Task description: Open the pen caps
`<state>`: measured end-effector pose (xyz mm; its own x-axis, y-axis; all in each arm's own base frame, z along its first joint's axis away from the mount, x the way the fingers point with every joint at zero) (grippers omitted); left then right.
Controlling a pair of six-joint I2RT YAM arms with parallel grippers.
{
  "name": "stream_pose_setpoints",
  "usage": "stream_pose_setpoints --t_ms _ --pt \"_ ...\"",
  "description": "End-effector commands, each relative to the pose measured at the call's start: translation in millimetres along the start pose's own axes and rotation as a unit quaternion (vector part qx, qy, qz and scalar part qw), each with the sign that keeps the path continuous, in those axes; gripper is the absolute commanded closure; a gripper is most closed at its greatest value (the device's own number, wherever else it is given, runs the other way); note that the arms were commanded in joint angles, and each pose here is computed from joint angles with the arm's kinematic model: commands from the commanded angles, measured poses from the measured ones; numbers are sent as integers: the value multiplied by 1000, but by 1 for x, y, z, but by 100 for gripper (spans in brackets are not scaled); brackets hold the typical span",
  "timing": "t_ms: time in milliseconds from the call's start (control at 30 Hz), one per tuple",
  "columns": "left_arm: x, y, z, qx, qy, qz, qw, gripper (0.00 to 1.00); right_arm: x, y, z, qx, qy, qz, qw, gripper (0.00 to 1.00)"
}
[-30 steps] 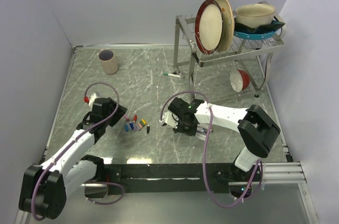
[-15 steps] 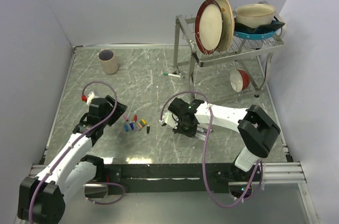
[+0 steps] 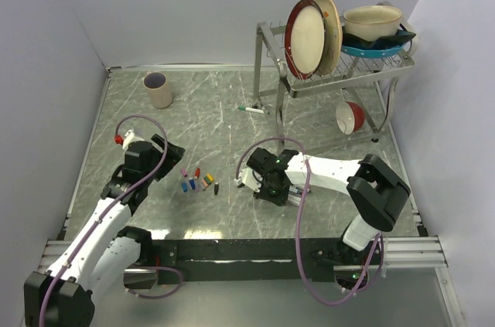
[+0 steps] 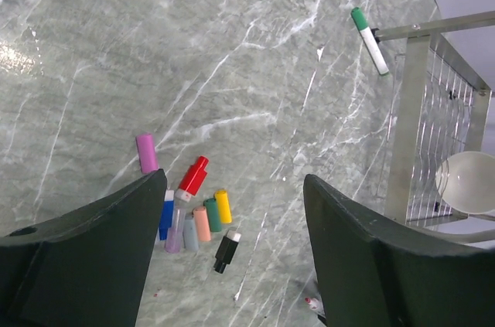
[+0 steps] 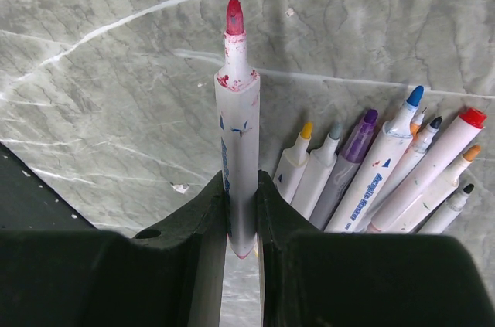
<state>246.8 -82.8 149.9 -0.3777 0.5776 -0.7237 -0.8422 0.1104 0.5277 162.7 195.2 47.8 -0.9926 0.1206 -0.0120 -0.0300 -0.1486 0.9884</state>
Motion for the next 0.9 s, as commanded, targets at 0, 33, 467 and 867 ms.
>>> stream_pose_setpoints --t_ms 0,33,467,867 --pt "-14 7 7 -6 -8 -27 1000 23 -1 -1 3 -4 -5 -13 1000 78" --pt "-14 7 7 -6 -8 -28 1000 23 -2 -2 2 -2 -6 -13 1000 77" --pt "-15 9 5 -1 -7 -39 999 21 -3 -2 2 -4 -8 -16 1000 69" --pt "-27 5 -8 32 -28 -96 994 20 -6 27 14 -56 12 -36 998 60"
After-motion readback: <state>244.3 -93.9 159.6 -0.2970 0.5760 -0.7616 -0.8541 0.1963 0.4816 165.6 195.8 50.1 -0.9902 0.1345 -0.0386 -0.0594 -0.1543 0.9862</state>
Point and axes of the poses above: each gripper's point midway between its finger pads, its own y axis back along the fingers, its own x axis along the line the jaws close on, z = x × y, the point moved 3 cm from there along y, back along the fingers, and after that the axes turned 7 degrees about y, right-handed, at the moved point
